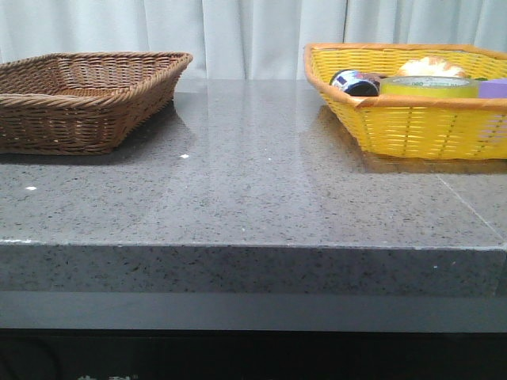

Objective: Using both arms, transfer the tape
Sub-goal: 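Lower the right gripper into the tape roll's hole and grasp it, then lift the tape roll out and set it on the table between baskets, then release the tape roll and withdraw the right gripper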

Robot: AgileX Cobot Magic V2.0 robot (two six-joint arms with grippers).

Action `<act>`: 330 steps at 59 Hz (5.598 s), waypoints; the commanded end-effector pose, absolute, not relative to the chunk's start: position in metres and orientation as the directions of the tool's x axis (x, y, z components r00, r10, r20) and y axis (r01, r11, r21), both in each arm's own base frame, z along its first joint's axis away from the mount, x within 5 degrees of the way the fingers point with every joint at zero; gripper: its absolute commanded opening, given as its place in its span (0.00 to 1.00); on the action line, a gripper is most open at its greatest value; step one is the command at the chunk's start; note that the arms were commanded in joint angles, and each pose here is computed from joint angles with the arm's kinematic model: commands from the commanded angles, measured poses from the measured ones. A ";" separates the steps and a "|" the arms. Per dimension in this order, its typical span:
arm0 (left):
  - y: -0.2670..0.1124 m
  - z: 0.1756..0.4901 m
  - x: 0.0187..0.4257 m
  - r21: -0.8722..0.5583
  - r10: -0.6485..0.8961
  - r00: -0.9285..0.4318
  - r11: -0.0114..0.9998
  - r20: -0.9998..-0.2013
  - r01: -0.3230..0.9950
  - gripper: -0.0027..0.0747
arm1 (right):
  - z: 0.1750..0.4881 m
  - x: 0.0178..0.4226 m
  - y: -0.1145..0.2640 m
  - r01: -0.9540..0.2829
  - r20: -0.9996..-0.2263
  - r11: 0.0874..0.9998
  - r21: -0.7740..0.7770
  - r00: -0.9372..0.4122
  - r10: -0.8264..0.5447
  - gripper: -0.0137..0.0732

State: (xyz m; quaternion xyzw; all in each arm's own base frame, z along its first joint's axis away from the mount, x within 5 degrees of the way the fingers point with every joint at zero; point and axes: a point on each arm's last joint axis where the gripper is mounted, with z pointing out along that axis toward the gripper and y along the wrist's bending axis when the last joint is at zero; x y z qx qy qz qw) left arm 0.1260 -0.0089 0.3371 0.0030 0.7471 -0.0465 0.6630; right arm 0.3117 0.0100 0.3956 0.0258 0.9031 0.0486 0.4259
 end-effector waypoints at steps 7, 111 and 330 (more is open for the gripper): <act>-0.008 0.356 0.126 -0.072 -0.071 -0.010 0.995 -0.997 0.068 0.86 | 0.391 0.363 0.006 0.026 -0.778 0.995 0.093 -0.622 0.089 0.85; -0.009 0.356 0.126 -0.072 -0.071 -0.016 0.995 -0.997 0.068 0.86 | 0.431 0.355 0.032 -0.059 -0.891 0.993 0.101 -0.450 0.064 0.24; -0.020 0.368 0.137 -0.094 -0.058 -0.253 0.987 -0.966 0.133 0.86 | 0.334 0.093 0.010 -0.115 -0.996 0.990 0.077 0.037 0.082 0.08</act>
